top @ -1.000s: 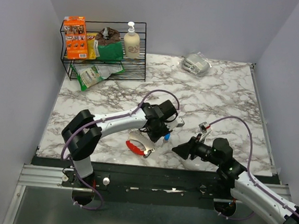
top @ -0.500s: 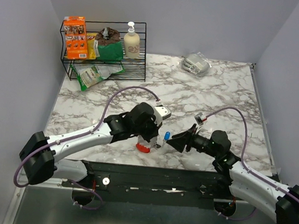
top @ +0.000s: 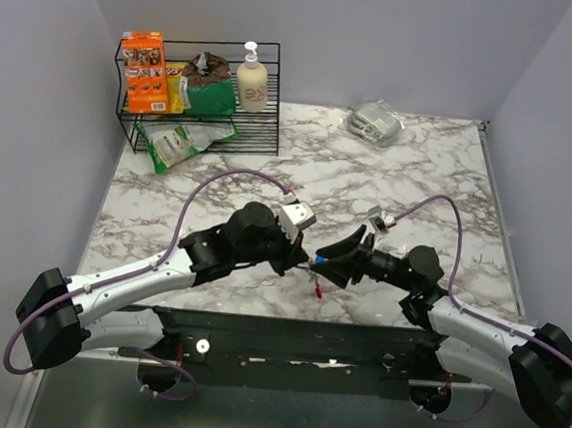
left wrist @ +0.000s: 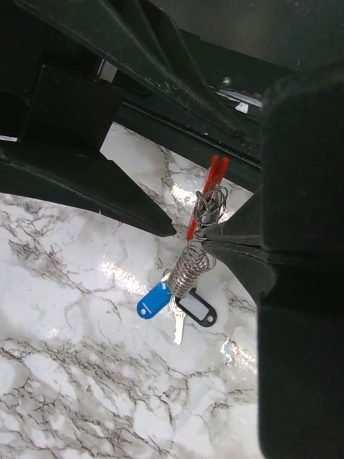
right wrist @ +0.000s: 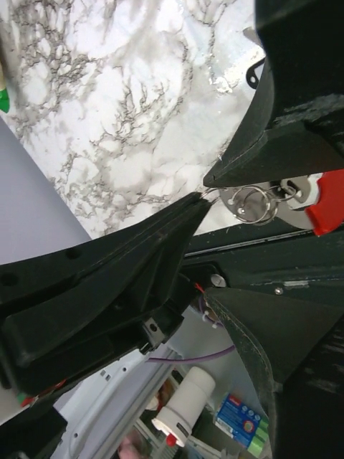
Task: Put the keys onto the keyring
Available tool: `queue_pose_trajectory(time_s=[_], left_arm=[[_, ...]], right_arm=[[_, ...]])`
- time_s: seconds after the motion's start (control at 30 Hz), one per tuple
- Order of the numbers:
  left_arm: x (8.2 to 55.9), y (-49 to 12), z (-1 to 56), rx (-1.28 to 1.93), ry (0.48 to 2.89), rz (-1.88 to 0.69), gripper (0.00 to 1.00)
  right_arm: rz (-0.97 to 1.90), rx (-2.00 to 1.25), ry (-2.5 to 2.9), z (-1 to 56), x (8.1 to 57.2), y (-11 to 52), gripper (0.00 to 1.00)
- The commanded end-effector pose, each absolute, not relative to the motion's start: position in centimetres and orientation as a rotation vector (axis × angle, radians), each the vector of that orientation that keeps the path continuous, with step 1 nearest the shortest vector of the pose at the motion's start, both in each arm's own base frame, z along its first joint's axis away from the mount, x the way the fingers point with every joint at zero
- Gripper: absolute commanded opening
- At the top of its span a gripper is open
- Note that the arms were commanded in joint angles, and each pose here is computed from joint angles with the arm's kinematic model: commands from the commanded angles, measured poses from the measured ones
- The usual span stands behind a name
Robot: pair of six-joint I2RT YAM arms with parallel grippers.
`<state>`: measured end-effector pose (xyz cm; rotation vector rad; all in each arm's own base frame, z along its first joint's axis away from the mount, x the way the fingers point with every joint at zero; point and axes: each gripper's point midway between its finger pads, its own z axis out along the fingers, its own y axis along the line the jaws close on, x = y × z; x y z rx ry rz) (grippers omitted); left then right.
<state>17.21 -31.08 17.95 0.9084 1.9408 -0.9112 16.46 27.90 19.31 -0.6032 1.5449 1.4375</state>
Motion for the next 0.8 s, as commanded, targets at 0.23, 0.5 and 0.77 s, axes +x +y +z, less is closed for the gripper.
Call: queue_pose_trajectory(time_s=[0.23, 0.5, 0.77], left_arm=[[16.4, -32.0, 19.3, 0.932, 1.866, -1.006, 0.00], [16.0, -31.8, 19.3, 0.946, 1.860, -1.020, 0.00], [15.7, -31.3, 19.0, 0.970, 1.871, -1.006, 0.00]], right_arm=[[1.410, -0.666, 1.467, 19.4, 17.0, 28.4, 0.66], [1.469, -0.706, 1.407, 18.8, 16.4, 29.0, 0.52], [1.477, -0.726, 1.347, 19.2, 15.6, 28.5, 0.49]])
